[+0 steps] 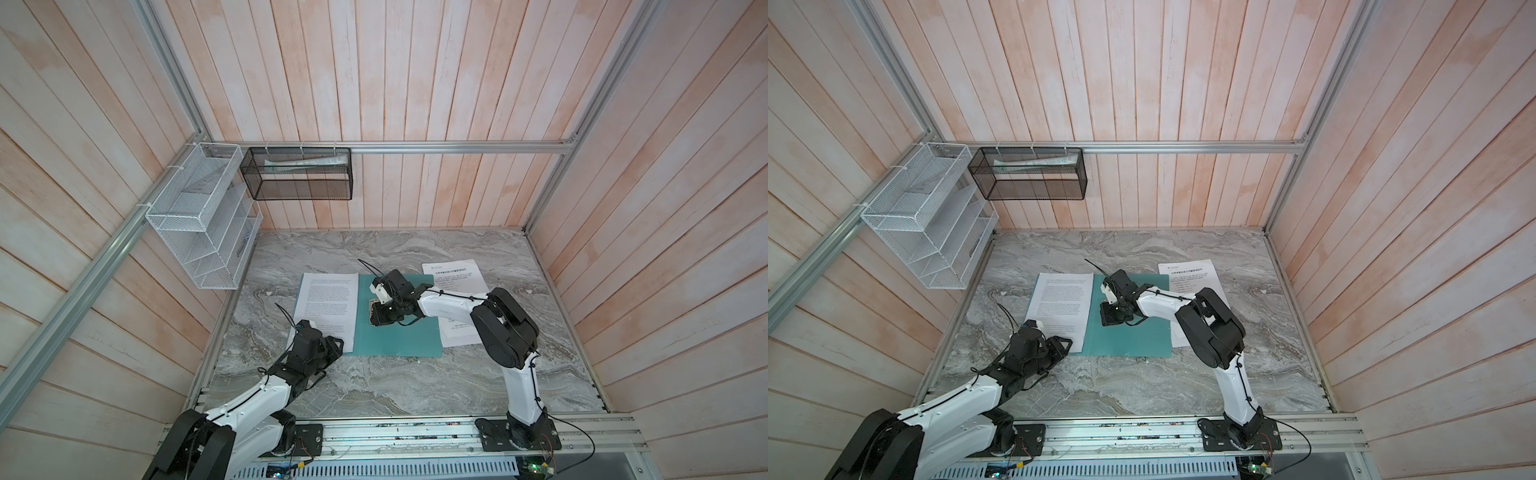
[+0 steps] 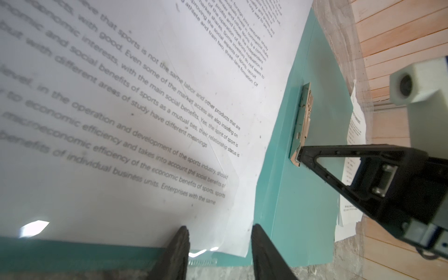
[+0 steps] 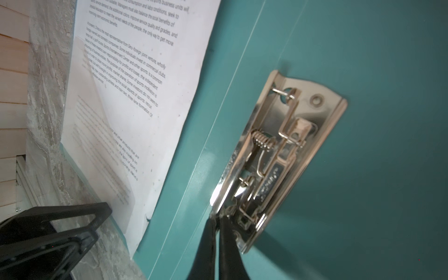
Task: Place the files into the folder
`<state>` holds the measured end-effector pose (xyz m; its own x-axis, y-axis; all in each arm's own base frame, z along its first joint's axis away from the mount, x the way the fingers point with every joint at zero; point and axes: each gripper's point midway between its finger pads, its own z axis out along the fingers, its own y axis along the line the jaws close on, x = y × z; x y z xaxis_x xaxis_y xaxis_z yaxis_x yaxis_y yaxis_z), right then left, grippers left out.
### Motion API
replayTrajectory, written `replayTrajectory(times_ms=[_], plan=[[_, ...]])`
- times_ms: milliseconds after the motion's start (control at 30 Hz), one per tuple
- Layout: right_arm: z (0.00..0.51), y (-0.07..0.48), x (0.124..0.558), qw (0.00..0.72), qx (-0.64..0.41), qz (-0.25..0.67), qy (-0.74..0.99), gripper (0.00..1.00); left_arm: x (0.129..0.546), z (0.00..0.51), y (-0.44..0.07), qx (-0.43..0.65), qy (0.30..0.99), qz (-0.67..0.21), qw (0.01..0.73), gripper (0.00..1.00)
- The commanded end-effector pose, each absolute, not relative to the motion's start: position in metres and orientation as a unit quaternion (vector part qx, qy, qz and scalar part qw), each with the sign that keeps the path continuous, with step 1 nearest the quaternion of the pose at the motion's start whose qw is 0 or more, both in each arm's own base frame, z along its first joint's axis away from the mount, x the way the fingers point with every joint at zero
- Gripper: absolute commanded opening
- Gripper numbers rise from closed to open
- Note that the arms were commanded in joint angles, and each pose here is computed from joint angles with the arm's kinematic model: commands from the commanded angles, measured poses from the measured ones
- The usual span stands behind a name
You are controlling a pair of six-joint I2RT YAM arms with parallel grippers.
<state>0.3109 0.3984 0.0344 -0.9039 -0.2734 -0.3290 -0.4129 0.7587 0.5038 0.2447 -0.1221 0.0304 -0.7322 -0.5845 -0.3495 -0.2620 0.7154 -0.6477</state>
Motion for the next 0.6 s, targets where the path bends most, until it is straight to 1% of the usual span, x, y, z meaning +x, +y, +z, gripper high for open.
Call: replayTrajectory(times_ms=[0,233,300,500,567], plan=[[0.028,0.382,0.315,0.113,-0.182,0.254,0.943,0.00,0.214,-0.008,-0.100,-0.265,0.912,-0.224,0.219,0.45],[-0.008,0.354,0.316,0.094,-0.189,0.140,0.967,0.00,0.209,-0.017,-0.103,-0.272,0.910,-0.235,0.207,0.45],[-0.008,0.353,0.312,0.095,-0.188,0.146,0.967,0.00,0.206,-0.022,-0.105,-0.274,0.911,-0.238,0.199,0.45],[0.036,0.368,0.323,0.145,-0.177,0.195,0.954,0.00,0.210,-0.016,-0.103,-0.275,0.906,-0.240,0.213,0.45],[0.051,0.377,0.325,0.154,-0.172,0.219,0.948,0.09,0.211,-0.012,-0.101,-0.274,0.906,-0.236,0.219,0.45]])
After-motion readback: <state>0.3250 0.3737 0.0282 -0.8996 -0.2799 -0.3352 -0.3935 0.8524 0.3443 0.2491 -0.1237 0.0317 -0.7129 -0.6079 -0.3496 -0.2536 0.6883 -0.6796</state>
